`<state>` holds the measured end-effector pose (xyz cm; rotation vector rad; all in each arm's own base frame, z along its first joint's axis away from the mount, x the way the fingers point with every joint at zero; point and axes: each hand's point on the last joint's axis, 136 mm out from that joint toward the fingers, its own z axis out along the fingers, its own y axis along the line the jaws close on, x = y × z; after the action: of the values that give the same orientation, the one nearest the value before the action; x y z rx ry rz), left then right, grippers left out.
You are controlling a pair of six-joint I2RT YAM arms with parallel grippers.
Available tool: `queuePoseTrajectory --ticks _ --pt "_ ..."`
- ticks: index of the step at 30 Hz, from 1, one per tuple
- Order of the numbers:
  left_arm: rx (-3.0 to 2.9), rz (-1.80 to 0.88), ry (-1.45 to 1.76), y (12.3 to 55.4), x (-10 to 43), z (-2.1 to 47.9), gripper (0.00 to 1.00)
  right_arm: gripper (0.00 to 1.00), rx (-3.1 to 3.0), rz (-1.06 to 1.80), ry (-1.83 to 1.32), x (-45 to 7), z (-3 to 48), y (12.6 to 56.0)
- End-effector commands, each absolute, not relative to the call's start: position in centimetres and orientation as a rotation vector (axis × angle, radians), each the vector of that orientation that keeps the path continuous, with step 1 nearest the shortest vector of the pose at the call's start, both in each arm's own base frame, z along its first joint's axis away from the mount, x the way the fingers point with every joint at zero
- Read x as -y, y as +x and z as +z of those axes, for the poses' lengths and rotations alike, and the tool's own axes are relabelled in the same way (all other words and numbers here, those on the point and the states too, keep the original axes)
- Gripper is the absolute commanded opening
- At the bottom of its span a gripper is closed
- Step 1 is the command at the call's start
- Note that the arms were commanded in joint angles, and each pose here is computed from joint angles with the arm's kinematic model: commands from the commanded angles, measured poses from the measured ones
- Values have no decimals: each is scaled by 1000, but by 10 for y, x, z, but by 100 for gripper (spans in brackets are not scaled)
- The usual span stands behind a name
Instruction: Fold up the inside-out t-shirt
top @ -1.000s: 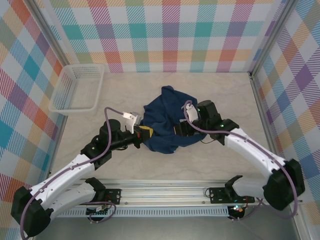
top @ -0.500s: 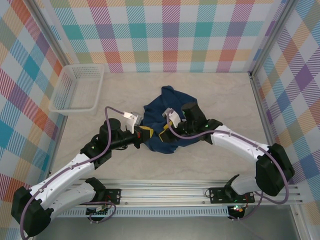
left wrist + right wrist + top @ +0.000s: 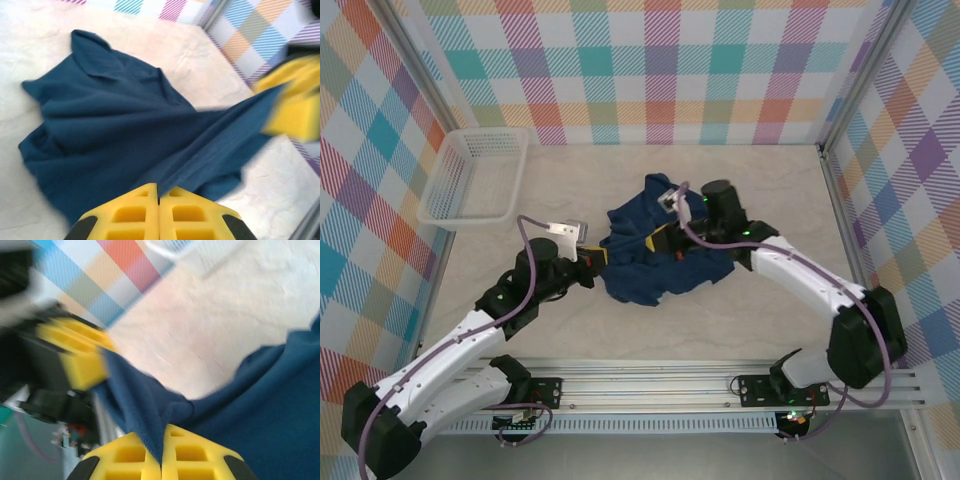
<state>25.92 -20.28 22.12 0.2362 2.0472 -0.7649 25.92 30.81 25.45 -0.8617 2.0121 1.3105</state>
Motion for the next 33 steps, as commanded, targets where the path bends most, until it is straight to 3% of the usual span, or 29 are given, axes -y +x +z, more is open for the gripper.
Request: queuePoseTrajectory --ticks 1,5,12,18,23,33 --pt "-2162 -613 145 269 183 203 15 0 -1905 1653 -877 -312 303 220" --pt "-2158 -673 191 262 191 215 33 0 -1911 1661 -830 -311 302 222" --pt "-2097 -941 346 219 220 252 43 0 -1953 1630 -766 -314 296 236" --pt "-2150 -1147 453 194 250 253 44 0 -1967 1606 -748 -315 293 242" --pt "-2165 -1209 453 198 263 250 44 0 -1965 1592 -744 -314 293 242" --pt "-2151 -1228 459 210 276 250 28 0 -1958 1585 -744 -313 294 241"
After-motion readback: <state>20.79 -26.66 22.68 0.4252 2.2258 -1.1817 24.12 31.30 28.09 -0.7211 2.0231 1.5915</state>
